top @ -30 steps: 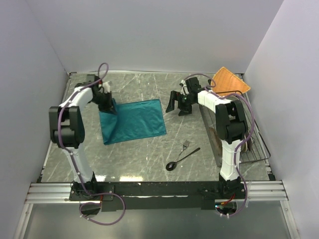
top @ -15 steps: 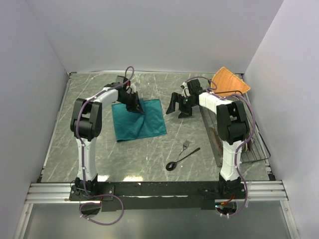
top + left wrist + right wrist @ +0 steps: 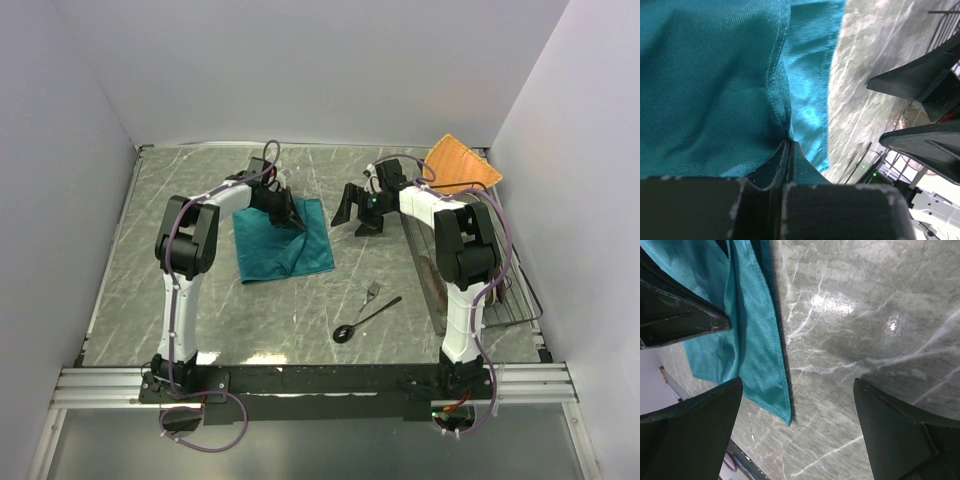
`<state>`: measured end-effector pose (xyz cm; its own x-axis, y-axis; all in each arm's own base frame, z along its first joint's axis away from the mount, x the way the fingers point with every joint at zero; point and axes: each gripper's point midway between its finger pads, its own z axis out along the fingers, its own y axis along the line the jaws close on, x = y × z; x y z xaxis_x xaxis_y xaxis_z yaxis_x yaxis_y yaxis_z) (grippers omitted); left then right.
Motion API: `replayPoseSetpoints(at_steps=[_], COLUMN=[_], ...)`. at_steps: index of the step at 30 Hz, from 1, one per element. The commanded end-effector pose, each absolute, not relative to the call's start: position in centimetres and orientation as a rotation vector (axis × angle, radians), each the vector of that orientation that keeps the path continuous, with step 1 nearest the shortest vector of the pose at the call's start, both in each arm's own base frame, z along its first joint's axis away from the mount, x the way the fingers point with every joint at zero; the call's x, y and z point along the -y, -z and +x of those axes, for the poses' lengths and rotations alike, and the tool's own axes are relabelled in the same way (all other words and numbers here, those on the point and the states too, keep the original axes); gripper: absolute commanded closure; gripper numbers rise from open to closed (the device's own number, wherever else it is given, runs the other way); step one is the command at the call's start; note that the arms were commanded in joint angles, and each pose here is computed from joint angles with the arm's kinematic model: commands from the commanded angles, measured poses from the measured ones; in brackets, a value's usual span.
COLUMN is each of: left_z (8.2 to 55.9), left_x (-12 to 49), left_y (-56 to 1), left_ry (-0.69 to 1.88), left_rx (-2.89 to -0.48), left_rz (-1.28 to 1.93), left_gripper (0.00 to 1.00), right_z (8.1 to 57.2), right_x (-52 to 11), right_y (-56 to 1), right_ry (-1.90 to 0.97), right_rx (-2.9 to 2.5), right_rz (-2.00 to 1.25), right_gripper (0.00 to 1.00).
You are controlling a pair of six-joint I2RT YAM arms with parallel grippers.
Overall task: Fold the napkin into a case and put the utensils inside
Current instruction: Fold the rectangle-folded napkin at the center of the board.
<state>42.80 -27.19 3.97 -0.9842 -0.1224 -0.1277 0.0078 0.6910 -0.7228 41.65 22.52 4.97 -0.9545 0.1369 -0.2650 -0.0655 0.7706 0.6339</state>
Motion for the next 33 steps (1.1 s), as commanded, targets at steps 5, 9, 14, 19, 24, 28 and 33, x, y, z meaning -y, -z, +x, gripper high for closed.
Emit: replayPoseSetpoints(at_steps=[5,9,14,19,24,28,33], left_z=[44.0,44.1,43.6,43.4,43.1,42.8,42.9], left_x=[30.2,30.6,31.4,32.0,32.4,32.4,31.6], left_y=[-6.3,-6.2,-5.9,-5.6,-5.5,-5.8,-10.0], left_ry=[1.268,1.275,1.292,1.304,1.31,1.331,1.389], left_rx=[-2.657,-2.659,-2.67,-2.673,-2.676,-2.68,-2.566], left_rz=[-0.04,-0.041,-0.033,-0.039,-0.031,-0.029,0.037], left_gripper=[0.99,0.99,0.99,0.99,0.98,0.81,0.58], right_z=[42.4,42.4,42.3,42.4,42.6,42.7,42.9], right_x=[-22.5,-22.5,-22.5,-22.6,-22.8,-22.8,-22.8], right_y=[-5.1,-5.0,-4.8,-4.8,-4.8,-4.9,-5.5], right_ry=[-0.981,-0.982,-0.989,-1.001,-1.005,-1.001,-1.003], right_rx=[-2.643,-2.644,-2.648,-2.648,-2.643,-2.64,-2.627], right_rz=[0.079,0.085,0.099,0.106,0.102,0.1,0.09], right_gripper=[0.0,0.0,0.0,0.02,0.05,0.05,0.05])
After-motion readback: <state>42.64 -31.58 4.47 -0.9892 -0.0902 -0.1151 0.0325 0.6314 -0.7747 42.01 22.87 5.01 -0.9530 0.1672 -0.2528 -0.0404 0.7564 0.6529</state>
